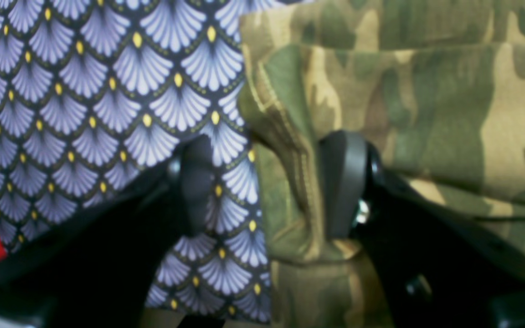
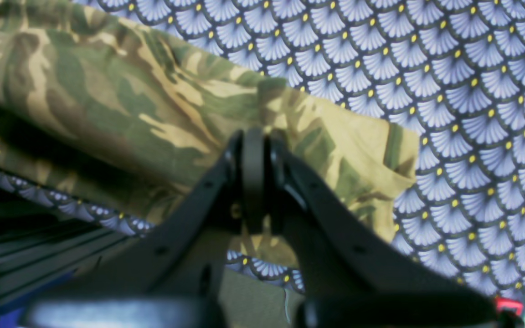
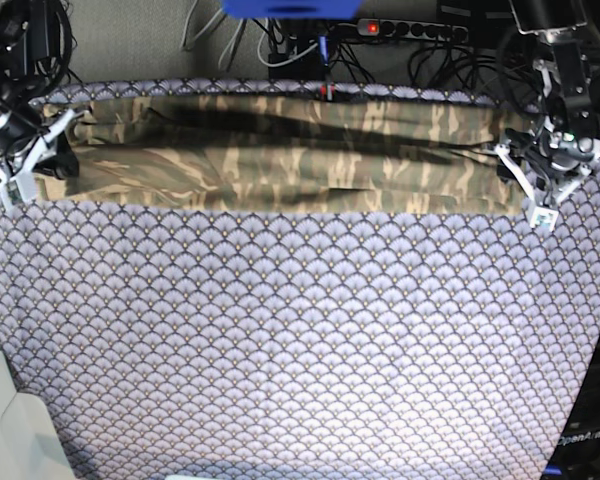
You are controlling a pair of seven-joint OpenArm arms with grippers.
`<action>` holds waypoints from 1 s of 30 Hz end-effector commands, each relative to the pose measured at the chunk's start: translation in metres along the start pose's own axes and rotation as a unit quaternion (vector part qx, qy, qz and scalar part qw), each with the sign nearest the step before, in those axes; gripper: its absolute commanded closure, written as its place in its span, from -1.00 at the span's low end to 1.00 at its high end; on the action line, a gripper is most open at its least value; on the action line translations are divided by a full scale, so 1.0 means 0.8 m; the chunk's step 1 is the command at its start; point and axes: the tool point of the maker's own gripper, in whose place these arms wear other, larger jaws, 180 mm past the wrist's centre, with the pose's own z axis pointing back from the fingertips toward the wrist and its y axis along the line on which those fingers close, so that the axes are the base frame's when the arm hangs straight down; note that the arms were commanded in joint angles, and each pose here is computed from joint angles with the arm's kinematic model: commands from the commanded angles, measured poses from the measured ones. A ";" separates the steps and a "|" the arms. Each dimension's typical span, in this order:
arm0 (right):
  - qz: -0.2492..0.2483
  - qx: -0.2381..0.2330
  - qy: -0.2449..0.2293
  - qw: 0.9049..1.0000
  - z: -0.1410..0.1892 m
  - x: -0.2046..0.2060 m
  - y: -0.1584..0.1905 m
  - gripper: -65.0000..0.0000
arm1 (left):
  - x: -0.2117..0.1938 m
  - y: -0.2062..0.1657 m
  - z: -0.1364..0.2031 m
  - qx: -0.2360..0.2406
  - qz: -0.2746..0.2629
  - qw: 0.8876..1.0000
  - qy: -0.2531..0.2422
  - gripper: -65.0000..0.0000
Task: Fold the T-shirt properly
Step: 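Hold both strip ends with the grippers and pull them apart taut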
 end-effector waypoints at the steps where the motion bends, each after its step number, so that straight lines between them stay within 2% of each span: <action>1: 0.006 -0.004 -0.008 1.000 0.004 0.005 -0.005 1.00 | -0.002 0.015 0.004 0.020 -0.007 1.000 0.008 -0.10; 12: -0.068 0.002 0.029 0.997 -0.029 -0.038 -0.037 1.00 | -0.003 0.016 0.004 0.021 -0.007 1.000 0.009 -0.10; 17: -0.067 0.023 0.047 0.996 -0.044 -0.045 -0.027 0.99 | -0.004 0.015 0.004 0.020 -0.007 1.000 0.010 -0.10; 19: -0.064 0.030 0.050 0.996 -0.047 -0.045 -0.022 0.85 | -0.004 0.015 0.004 0.020 -0.007 1.000 0.011 -0.10; 23: -0.065 0.034 0.053 0.996 -0.048 -0.048 -0.017 0.41 | -0.006 0.014 0.003 0.019 -0.006 1.000 0.014 -0.10; 26: -0.062 0.034 0.073 0.995 -0.047 -0.055 -0.018 0.06 | -0.006 0.013 0.004 0.019 -0.006 1.000 0.013 -0.10; 28: -0.058 0.029 0.083 0.994 -0.044 -0.055 -0.023 -0.17 | -0.005 0.012 0.004 0.018 -0.007 1.000 0.012 -0.10; 30: -0.052 0.016 0.087 0.995 -0.038 -0.049 -0.039 -0.31 | -0.003 0.012 0.005 0.017 -0.006 1.000 0.009 -0.10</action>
